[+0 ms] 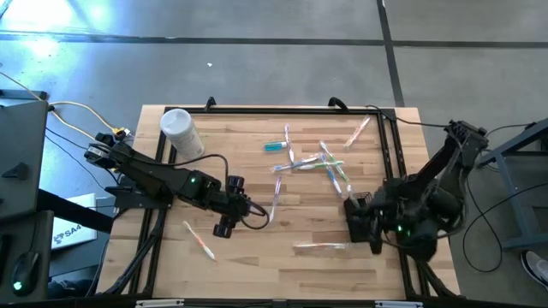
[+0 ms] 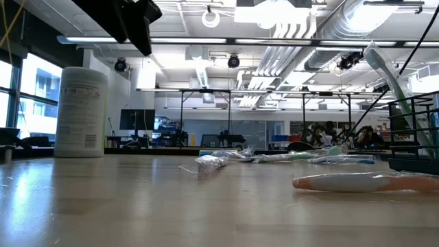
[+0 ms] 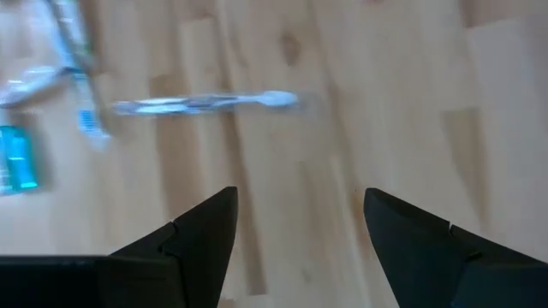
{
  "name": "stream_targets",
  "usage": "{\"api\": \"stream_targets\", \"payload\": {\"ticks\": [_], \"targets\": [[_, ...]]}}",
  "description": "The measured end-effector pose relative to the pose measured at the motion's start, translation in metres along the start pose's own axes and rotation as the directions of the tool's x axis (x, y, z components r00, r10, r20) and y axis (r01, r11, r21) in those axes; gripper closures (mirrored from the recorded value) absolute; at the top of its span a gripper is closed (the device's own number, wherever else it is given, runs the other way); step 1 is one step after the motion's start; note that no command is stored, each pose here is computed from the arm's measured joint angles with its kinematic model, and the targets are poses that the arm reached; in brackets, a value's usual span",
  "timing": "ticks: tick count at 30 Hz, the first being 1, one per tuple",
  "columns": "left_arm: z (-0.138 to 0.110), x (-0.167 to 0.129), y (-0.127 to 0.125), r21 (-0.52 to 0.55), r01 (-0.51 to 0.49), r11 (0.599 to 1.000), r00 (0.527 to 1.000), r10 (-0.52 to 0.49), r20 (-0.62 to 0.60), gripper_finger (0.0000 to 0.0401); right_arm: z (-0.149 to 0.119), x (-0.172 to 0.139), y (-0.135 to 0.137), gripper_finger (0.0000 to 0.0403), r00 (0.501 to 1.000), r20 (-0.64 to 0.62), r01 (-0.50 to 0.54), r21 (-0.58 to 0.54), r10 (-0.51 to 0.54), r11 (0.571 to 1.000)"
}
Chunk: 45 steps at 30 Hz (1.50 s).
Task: Pick & Place toothbrushing station
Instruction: Put the bottom left orange toothbrush into the black mesh organizer
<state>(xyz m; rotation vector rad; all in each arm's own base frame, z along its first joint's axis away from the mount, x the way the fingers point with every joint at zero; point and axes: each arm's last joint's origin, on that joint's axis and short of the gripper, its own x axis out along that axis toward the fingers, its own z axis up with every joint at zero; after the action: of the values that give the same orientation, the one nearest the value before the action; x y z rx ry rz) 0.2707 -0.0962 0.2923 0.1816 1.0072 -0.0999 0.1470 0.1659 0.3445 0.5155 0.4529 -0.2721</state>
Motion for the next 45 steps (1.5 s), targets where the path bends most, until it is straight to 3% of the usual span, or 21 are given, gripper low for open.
{"api": "stream_targets", "payload": {"ticks": [5, 11, 20, 26, 31, 35, 40, 45], "targets": [[-0.011, -0.002, -0.008, -0.079, 0.145, 0.986, 0.980, -0.154, -0.123, 0.0151, -0.005, 0.001, 0.023, 0.0308, 0.992, 0.086, -0.076, -0.160, 0.091, 0.984], [-0.038, -0.014, -0.041, -0.110, 0.147, 0.983, 0.926, -0.176, -0.333, 0.0151, -0.016, 0.012, 0.033, 0.0308, 0.991, 0.112, -0.037, -0.299, 0.074, 0.953], [-0.063, -0.022, -0.096, -0.299, 0.083, 0.951, 0.935, -0.178, -0.308, 0.0151, -0.030, 0.029, 0.039, 0.0308, 0.992, 0.123, 0.027, -0.366, 0.019, 0.930], [-0.110, 0.003, -0.111, -0.171, 0.041, 0.984, 0.910, -0.107, -0.400, 0.0151, -0.024, 0.037, 0.036, 0.0308, 0.990, 0.137, 0.068, -0.412, -0.012, 0.909], [-0.142, 0.029, -0.104, -0.168, -0.014, 0.986, 0.894, -0.063, -0.444, 0.0151, -0.017, 0.045, 0.032, 0.0308, 0.988, 0.150, 0.108, -0.448, -0.045, 0.888], [-0.151, 0.039, -0.104, -0.171, -0.005, 0.985, 0.899, -0.070, -0.432, 0.0151, -0.010, 0.054, 0.029, 0.0308, 0.990, 0.124, 0.112, -0.435, -0.064, 0.894], [-0.154, 0.048, -0.107, -0.151, 0.076, 0.986, 0.917, -0.129, -0.377, 0.0151, -0.003, 0.064, 0.024, 0.0308, 0.993, 0.086, 0.108, -0.413, -0.079, 0.904], [-0.165, 0.060, -0.104, -0.119, 0.081, 0.990, 0.944, -0.114, -0.309, 0.0151, -0.003, 0.069, 0.023, 0.0308, 0.993, 0.074, 0.111, -0.385, -0.090, 0.916]]}}
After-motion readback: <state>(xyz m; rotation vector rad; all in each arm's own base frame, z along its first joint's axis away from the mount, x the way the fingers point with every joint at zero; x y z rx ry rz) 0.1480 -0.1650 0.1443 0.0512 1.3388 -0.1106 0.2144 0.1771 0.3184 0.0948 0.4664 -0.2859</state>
